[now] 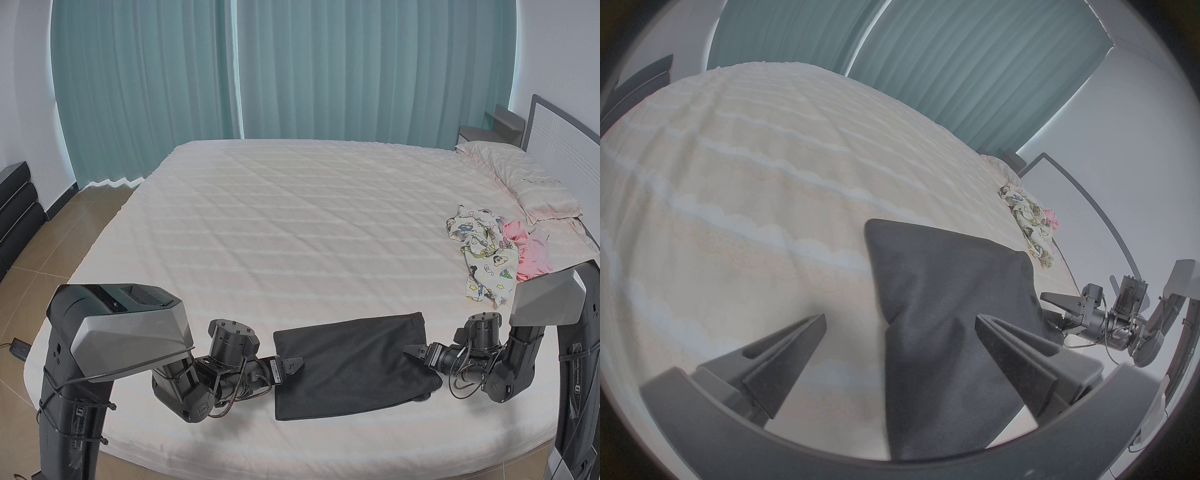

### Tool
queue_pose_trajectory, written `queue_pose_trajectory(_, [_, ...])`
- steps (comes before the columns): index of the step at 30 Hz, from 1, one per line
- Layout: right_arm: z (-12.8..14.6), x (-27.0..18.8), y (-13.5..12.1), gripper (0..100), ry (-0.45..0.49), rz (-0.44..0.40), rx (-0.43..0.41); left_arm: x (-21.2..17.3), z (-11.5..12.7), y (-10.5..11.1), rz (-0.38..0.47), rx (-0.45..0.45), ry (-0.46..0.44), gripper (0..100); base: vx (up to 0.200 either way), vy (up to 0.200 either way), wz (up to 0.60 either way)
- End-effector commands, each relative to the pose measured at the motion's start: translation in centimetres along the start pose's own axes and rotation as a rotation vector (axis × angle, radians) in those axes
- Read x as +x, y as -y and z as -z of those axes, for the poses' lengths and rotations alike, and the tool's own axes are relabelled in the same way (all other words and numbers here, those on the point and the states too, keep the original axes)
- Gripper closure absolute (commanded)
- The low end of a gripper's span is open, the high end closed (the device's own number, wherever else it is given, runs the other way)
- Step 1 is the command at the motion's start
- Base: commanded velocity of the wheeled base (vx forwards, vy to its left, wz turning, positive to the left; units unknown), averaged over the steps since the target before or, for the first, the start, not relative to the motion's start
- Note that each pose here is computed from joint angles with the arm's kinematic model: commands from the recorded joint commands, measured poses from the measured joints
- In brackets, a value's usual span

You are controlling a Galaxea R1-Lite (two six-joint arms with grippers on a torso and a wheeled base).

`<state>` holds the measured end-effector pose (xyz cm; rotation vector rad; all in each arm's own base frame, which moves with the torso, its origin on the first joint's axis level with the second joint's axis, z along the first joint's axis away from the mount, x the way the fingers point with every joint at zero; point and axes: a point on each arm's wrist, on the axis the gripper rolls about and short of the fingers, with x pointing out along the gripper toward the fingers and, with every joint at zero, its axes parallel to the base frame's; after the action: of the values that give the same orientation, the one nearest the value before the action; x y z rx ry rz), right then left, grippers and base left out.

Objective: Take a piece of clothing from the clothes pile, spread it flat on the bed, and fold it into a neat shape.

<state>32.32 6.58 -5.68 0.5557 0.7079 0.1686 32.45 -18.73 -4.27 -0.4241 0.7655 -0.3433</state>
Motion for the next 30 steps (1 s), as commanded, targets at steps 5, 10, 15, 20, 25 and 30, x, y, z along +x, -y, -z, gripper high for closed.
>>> queue_pose_trajectory(5, [0.0,0.1,0.0,0,0.006,-0.008,-0.001,1.4,0.0,0.8,0.029,0.01,0.015,0,0.0,0.0,0.0])
queue_pose_trajectory(10, [0.0,0.1,-0.1,0,0.01,-0.011,0.006,1.8,0.0,1.1,0.039,0.016,0.017,0,0.0,0.0,0.0])
queue_pose_trajectory(15, [0.1,0.1,-0.2,0,0.004,-0.013,0.002,2.2,0.3,2.3,0.071,0.032,0.014,0,0.0,0.0,0.0])
queue_pose_trajectory(20, [0.2,0.2,-0.4,0,-0.001,-0.019,0.001,2.5,0.7,3.2,0.118,0.04,-0.001,0,0.0,0.0,0.0])
queue_pose_trajectory(25, [0.2,0.2,-0.4,0,0.001,-0.022,0.002,2.6,0.9,3.4,0.136,0.024,-0.015,0,0.0,0.0,0.0])
queue_pose_trajectory(30, [0.0,0.1,-0.1,0,0.007,-0.013,0.007,2.6,0.9,3.4,0.155,-0.006,0.008,0,0.0,0.0,0.0])
